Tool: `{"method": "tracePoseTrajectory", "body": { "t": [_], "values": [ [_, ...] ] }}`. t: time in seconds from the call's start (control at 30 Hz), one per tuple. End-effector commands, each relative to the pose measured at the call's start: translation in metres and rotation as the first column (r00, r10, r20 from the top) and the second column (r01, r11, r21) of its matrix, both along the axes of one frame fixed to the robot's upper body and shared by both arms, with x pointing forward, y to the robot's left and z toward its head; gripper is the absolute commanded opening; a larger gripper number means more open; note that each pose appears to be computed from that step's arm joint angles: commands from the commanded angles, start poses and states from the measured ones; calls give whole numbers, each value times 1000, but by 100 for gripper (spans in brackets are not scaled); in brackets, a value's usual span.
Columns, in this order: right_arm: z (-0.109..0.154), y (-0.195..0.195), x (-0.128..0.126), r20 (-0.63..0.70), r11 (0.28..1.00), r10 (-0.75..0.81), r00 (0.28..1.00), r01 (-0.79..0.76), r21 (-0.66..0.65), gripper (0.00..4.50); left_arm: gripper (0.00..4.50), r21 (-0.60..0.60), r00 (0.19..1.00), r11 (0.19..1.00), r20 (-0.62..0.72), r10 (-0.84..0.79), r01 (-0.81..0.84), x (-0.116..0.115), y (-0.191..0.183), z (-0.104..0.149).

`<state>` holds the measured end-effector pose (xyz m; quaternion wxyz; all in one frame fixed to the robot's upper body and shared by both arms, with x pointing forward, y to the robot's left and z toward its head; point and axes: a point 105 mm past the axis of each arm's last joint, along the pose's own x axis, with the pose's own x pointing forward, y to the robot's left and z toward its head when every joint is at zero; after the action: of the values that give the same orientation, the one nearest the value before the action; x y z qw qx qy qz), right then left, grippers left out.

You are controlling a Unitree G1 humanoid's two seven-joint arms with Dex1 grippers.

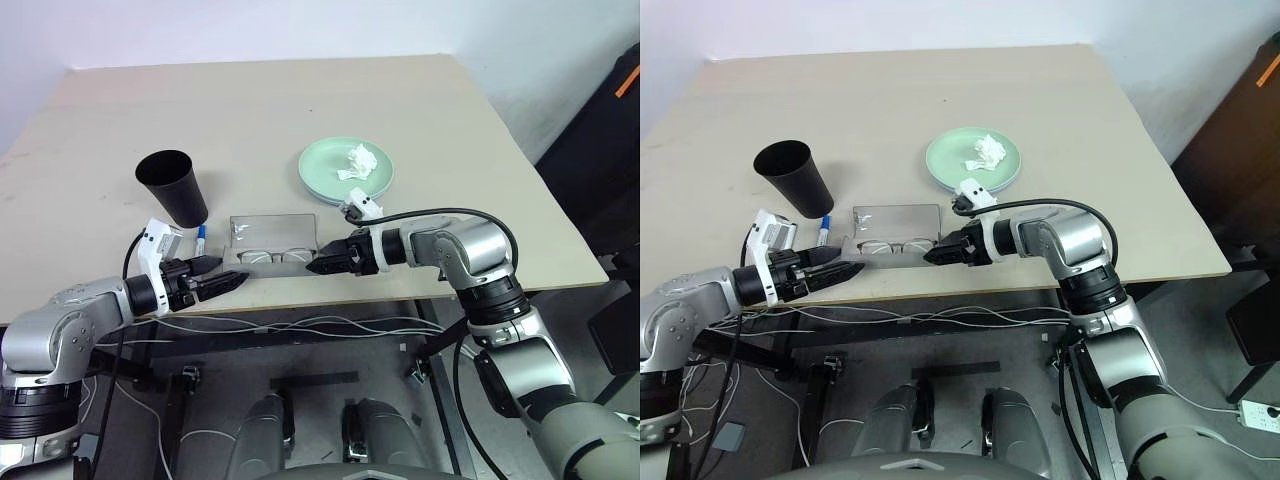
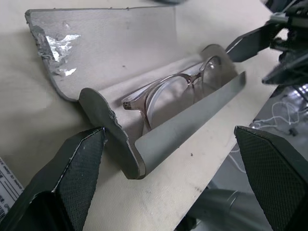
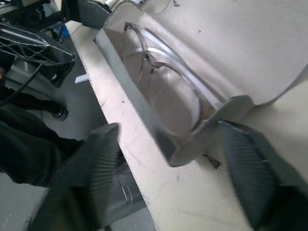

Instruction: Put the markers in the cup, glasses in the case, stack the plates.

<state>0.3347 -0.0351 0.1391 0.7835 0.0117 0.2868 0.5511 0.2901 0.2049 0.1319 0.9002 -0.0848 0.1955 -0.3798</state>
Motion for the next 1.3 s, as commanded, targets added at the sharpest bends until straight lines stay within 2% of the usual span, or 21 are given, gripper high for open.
{"method": "tracePoseTrajectory", "body": {
  "t": [0.03, 0.33, 0.5, 0.77, 0.9, 1.0, 1.17, 1.3],
  "values": [
    [6, 7, -4, 39, 999, 43, 998, -44, 23, 446, 450, -16, 999, 1000, 42, -24, 25, -1, -2, 13],
    [4, 1, 5, 34, 1000, -5, 999, 5, 7, 446, 450, 79, 1000, 997, 13, 19, -20, -2, 12, 3],
    [6, -6, 13, 73, 999, -31, 997, 32, -9, 446, 450, 85, 999, 995, 27, 42, -44, -1, 18, 5],
    [24, -21, 25, 154, 998, -60, 986, 58, 18, 446, 450, 52, 997, 997, 51, 56, -58, -3, 25, 17],
    [42, -24, 30, 220, 996, -44, 975, 27, 80, 446, 450, 58, 995, 995, 63, 74, -78, -5, 33, 22],
    [53, -19, 49, 276, 995, -63, 959, 39, 93, 446, 450, 74, 994, 993, 68, 85, -90, -8, 39, 24],
    [59, -4, 78, 298, 994, -90, 950, 66, 90, 446, 450, 70, 995, 994, 58, 78, -82, -17, 41, 24],
    [59, 12, 89, 308, 996, -74, 948, 54, 73, 446, 450, 68, 993, 992, 61, 106, -110, -21, 44, 22]
  ]
}}
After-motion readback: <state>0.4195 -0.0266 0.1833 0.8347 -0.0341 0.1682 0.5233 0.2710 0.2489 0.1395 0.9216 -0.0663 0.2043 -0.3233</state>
